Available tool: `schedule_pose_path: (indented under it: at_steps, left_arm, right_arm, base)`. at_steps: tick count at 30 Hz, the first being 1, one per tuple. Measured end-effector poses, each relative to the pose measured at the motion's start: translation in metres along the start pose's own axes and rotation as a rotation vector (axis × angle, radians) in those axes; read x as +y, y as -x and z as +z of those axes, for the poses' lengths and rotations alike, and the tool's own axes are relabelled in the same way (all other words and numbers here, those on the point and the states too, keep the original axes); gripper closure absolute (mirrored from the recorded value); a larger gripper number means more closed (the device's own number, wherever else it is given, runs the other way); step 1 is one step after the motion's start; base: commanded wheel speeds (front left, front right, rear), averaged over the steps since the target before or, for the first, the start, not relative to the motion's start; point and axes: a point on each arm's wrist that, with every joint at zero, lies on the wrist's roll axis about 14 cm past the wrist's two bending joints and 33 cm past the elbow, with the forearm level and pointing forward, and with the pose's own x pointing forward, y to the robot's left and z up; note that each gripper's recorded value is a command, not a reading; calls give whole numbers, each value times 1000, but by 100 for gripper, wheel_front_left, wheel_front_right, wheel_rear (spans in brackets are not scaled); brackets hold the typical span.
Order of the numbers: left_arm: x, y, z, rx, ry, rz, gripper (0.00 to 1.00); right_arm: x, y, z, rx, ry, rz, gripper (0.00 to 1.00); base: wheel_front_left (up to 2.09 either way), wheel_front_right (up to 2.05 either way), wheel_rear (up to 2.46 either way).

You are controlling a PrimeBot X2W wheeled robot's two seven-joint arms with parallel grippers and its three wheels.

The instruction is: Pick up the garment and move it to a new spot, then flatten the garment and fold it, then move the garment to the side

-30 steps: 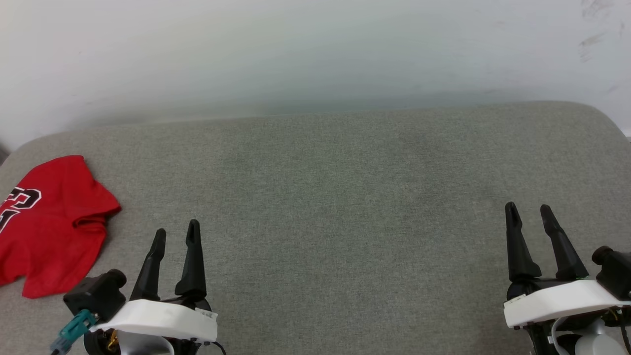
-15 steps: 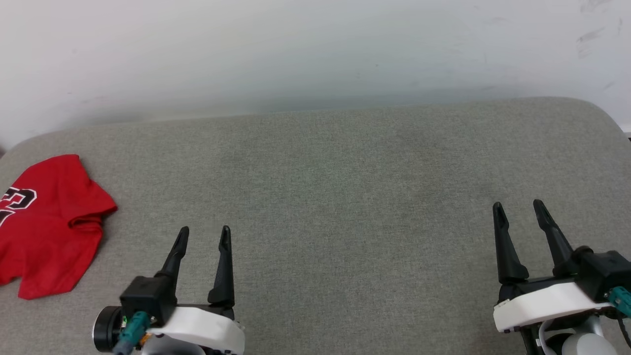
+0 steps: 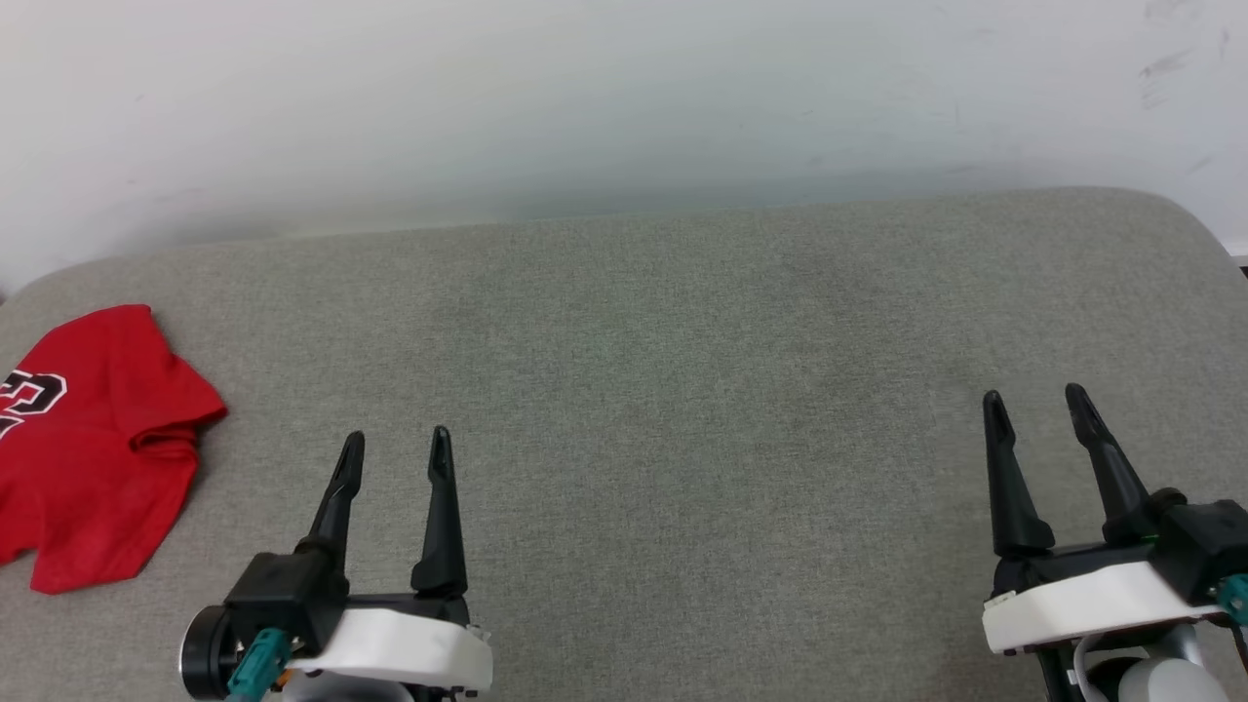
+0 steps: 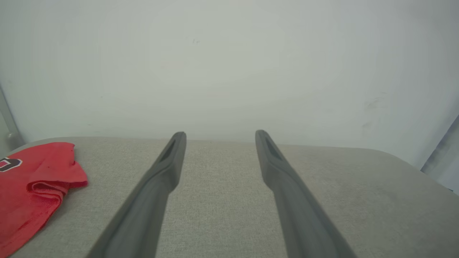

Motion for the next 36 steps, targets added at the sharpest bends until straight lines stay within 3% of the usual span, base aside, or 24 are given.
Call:
schedule_pose_path:
  at_steps: [11, 36]
  left_arm:
    - [10, 12, -11, 10, 75, -20, 0]
    - [9, 22, -24, 20, -99, -91, 0]
  right_arm:
    - [-3, 9, -20, 47, -98, -27, 0]
    - [12, 14, -33, 69, 8, 35, 0]
  base:
    - [0, 0, 0]
    - [0, 0, 0]
